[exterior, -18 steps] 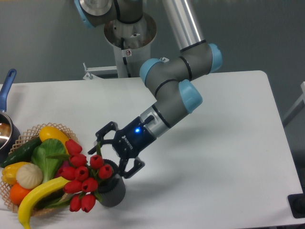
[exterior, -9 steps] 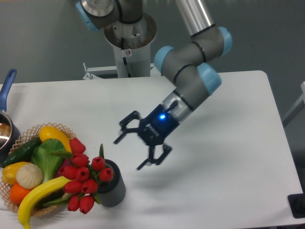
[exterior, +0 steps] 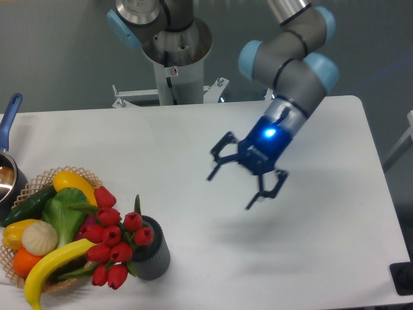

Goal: Insert the flowers into the vase

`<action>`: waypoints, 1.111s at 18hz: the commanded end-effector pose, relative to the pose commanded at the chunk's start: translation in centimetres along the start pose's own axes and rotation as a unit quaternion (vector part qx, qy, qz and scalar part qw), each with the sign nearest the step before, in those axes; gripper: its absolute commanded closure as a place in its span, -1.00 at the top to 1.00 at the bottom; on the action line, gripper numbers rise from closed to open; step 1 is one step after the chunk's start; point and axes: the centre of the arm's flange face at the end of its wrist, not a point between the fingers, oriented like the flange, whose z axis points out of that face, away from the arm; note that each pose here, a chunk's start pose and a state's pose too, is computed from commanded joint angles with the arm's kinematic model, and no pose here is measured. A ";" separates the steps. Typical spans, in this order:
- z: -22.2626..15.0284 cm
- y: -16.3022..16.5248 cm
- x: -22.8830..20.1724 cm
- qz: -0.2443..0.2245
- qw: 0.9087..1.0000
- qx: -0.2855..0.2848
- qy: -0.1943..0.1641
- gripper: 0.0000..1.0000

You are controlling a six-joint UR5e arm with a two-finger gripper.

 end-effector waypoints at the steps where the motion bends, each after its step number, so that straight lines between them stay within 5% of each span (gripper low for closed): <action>1: -0.6 0.4 -0.4 -0.001 1.000 -0.012 -0.010 1.00; 9: -2.3 1.3 -1.9 0.019 0.981 -0.173 -0.083 1.00; 18: -0.7 1.7 0.1 0.064 0.912 -0.385 -0.129 1.00; 20: -0.5 2.1 0.4 0.067 0.907 -0.397 -0.124 1.00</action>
